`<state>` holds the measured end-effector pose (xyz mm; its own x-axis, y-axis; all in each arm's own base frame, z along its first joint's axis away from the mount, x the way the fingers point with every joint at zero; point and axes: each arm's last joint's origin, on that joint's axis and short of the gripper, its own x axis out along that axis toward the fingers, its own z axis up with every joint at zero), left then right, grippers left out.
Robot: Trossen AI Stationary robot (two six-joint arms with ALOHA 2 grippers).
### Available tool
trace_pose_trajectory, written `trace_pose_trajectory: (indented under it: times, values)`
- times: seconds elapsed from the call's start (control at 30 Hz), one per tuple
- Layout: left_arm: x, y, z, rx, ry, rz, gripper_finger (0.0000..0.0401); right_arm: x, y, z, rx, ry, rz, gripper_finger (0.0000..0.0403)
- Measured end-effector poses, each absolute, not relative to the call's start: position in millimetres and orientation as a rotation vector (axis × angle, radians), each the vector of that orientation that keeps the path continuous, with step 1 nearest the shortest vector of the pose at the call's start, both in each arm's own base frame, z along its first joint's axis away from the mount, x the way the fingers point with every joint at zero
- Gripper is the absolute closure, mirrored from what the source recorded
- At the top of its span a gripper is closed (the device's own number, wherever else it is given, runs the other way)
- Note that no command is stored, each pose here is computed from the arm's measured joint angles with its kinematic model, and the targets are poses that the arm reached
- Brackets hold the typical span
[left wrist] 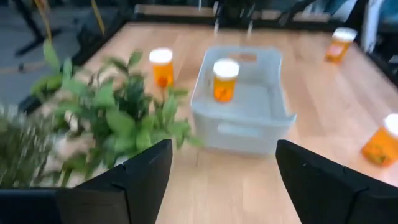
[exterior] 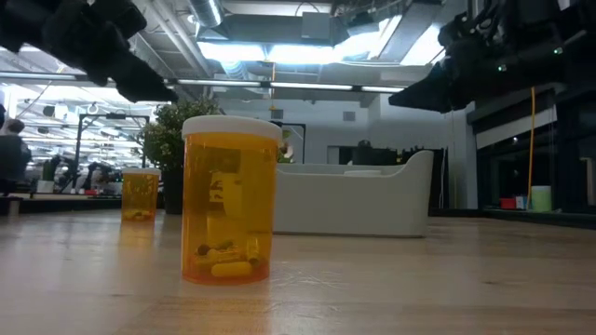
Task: Pick and place pill bottles into a basket
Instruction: Put the orange pill bottle into the grey bin
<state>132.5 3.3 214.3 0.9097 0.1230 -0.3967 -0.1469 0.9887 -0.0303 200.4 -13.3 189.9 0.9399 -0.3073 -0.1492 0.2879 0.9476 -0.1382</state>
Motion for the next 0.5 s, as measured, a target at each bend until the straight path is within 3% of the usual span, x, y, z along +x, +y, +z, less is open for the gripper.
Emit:
trace_pose_trajectory:
  times: [0.5]
  values:
    - [133.0, -12.3, 197.9, -0.190, 0.591, 0.329, 0.0118, 198.2, -18.5, 183.2, -0.137, 0.234, -0.323, 0.0385]
